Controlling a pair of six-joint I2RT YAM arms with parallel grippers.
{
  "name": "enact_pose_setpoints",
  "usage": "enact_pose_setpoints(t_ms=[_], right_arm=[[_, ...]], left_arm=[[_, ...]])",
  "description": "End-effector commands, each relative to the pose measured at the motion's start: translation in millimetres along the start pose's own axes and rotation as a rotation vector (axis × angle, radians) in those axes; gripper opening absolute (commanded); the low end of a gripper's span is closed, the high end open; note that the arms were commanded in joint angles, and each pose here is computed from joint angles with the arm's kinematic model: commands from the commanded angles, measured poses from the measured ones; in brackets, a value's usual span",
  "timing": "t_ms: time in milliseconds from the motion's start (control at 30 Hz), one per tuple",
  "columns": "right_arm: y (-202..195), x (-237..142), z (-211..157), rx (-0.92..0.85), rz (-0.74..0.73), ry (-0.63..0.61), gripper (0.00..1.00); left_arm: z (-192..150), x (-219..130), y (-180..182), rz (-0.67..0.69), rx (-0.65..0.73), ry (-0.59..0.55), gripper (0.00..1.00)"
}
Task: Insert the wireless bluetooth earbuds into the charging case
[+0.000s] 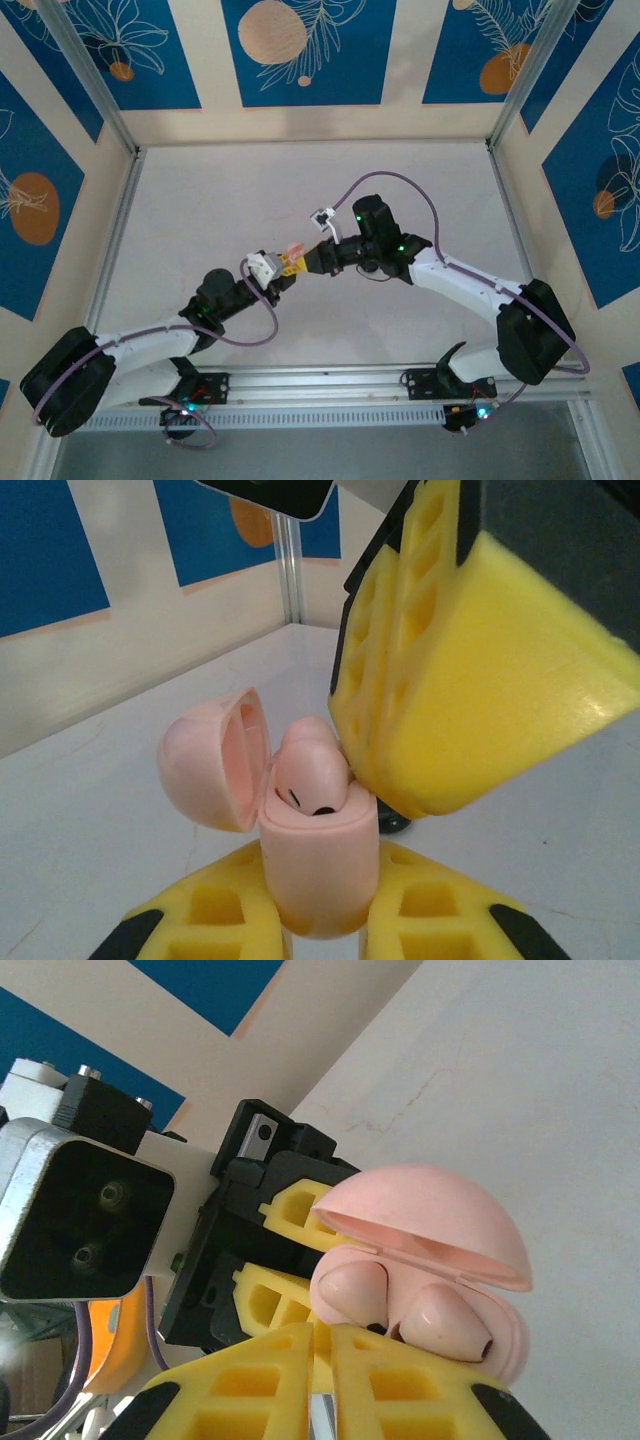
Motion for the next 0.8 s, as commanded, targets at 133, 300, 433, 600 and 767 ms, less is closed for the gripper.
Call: enact_pose_setpoints(t_ms=[133,300,433,600,767], right_arm=[[18,-12,18,-0.095,0.001,-0.052,0.24],[16,-31,20,-0.141,-0.065,-0.075,0.41],[7,-38,23,-0.145,-0.085,-0.07,0.46],[3,-35,24,-0.142,-0.056,-0.052,0.47],[8,-30,22,-0.137,0.027,-0.035,0.46]], left_arm=[[17,-1,-11,-0.056,0.032,-0.053,0.1],[17,-1,-22,-0.142,0.033,-0.043,0.1],[18,0,-34,-0.236,0.023,-0.022,0.11],[19,3,-43,-0.315,0.014,-0.003,0.11],[20,7,-43,-0.315,0.007,-0.001,0.11]])
Point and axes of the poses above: each hand's point on the last joint's axis, 136 mm out from that joint toward the fingers, its own x axis out along the fingers, its own y axis along the line the jaws close on, z = x × y, the point moved 4 cm from there along -x, back along the fingers, and after that the axes turned 12 degrees about -x, right-handed, at the moved point
